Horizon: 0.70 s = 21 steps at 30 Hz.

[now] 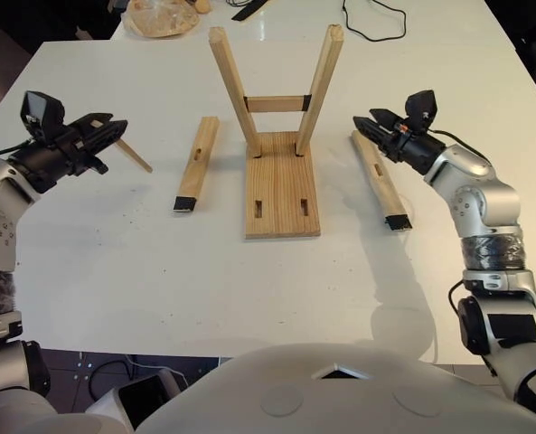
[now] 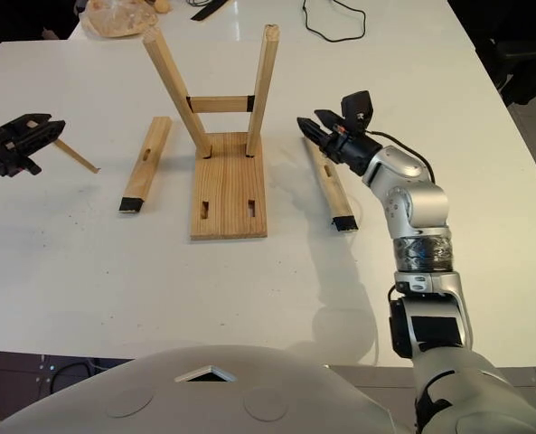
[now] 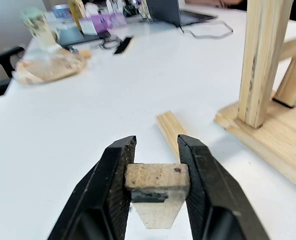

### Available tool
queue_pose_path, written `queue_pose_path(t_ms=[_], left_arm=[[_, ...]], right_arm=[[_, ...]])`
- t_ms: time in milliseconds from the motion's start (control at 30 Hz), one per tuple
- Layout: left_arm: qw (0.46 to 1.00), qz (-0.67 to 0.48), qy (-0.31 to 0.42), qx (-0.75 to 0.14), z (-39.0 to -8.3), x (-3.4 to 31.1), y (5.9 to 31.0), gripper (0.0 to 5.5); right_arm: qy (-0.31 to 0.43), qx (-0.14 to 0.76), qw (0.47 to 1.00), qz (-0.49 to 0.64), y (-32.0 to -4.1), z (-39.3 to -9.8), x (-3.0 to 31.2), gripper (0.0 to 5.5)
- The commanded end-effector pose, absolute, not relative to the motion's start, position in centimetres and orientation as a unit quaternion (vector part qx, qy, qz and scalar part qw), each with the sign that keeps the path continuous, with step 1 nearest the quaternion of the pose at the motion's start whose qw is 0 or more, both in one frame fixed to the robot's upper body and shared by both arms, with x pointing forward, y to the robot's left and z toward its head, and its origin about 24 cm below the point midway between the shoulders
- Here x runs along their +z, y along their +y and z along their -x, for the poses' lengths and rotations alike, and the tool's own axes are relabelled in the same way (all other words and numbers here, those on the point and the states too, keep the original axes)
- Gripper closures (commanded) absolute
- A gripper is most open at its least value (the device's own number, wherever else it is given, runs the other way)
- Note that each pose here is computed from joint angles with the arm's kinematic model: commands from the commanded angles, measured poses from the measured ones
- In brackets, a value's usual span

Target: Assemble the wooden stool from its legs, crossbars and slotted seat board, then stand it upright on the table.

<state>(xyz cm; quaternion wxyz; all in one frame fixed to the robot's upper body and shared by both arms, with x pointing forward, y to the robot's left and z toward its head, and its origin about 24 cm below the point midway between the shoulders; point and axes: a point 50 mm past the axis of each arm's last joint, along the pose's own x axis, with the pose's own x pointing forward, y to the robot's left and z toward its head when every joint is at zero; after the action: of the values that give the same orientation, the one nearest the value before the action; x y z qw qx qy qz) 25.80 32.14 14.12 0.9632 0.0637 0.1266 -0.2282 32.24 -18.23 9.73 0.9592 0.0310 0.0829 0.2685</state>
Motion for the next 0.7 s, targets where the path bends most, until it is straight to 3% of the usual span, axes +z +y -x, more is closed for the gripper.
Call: queue_pose_path(t_ms=[33, 233, 433, 700], left_arm=[[0.948, -0.029, 0.14, -0.283, -25.2, 12.3, 29.8, 4.18], [0.906, 0.033, 0.106, -0.408, -24.1, 13.6, 23.8, 4.18], [0.921, -0.009, 0.076, -0.383, -25.9, 15.4, 25.1, 4.18], [0.912, -0.061, 0.022, -0.405, -30.4, 14.7, 25.8, 4.18]], right_arm=[[0.07, 0.27, 0.96, -0.019, -17.6, -32.9, 10.1, 3.16], [0.079, 0.272, 0.959, -0.02, -17.6, -32.9, 9.5, 3.16], [0.083, 0.278, 0.957, -0.019, -17.6, -33.0, 9.3, 3.16], [0.086, 0.279, 0.956, -0.019, -17.1, -33.7, 8.7, 3.16]])
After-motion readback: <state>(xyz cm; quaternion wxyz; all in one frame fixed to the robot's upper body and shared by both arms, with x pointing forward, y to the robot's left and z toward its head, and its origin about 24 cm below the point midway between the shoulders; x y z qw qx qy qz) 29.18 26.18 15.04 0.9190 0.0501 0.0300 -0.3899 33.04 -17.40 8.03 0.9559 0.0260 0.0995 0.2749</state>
